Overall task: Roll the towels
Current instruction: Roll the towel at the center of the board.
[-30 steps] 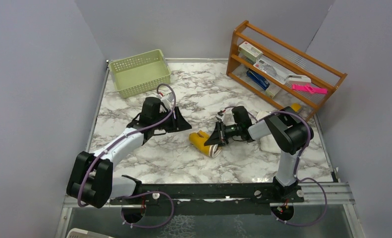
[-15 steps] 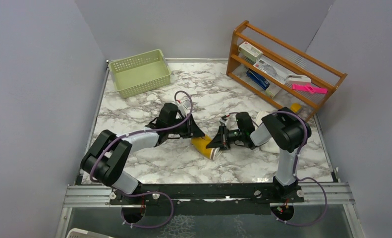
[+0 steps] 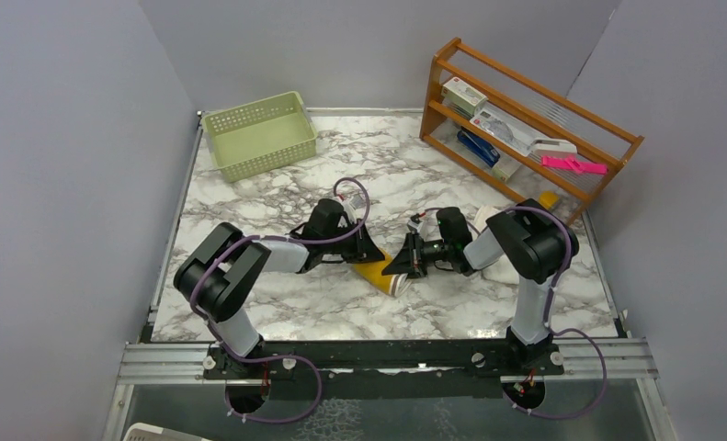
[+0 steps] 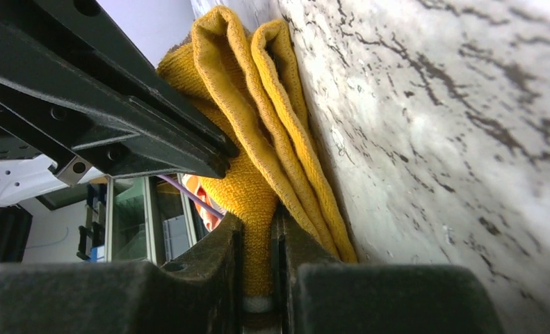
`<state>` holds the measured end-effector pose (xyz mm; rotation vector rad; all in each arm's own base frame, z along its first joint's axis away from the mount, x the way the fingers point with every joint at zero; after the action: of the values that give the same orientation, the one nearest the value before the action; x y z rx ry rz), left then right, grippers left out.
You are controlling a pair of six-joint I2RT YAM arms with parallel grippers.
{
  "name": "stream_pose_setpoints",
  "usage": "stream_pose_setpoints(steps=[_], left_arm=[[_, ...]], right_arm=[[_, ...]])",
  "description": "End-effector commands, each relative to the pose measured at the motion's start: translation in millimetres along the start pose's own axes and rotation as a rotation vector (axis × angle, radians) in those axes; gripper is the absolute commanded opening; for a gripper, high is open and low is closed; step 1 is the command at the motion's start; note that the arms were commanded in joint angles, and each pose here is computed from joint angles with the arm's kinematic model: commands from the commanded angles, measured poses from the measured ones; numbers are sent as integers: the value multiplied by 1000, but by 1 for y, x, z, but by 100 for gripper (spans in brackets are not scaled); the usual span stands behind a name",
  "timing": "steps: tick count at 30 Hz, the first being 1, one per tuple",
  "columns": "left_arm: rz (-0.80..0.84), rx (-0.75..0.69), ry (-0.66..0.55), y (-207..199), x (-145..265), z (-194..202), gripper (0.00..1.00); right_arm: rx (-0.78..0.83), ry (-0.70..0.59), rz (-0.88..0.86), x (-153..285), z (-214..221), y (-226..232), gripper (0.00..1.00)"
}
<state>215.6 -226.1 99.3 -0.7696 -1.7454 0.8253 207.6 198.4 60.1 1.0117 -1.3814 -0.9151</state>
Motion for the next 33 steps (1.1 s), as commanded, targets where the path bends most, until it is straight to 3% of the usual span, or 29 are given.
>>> stream_pose_setpoints(steps=[1,7,11,14,19,26,33], left_arm=[[-40,-16,-44,7,-6,0,11],[38,-63,-117,-24,16,-15,14],[52,-144,-176,-53,45,-31,40],[40,-196,-159,-66,62,-33,45],[100,-156,-51,-59,65,-14,29],[90,-76,-2,-26,53,8,18],[23,-77,-14,-8,33,1,15]], right_arm=[[-85,-13,101,0,7,-13,1],[-80,-11,104,0,8,-15,1],[-70,-9,115,-1,6,-15,1],[-66,-2,114,-2,4,-16,1],[-63,-1,113,-3,2,-17,1],[-60,0,119,-3,1,-17,1],[-55,-1,138,-3,2,-20,1]])
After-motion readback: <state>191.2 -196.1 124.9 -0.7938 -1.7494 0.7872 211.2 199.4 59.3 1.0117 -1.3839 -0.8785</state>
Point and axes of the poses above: each gripper's point midway between its finger pads, its own x axis back along the fingers, its own y axis along the line the jaws close on, z = x × y, the point moved 10 cm from there along x, back along the fingers, and after that the axes turned 6 degrees about x, right-handed, at the moved point
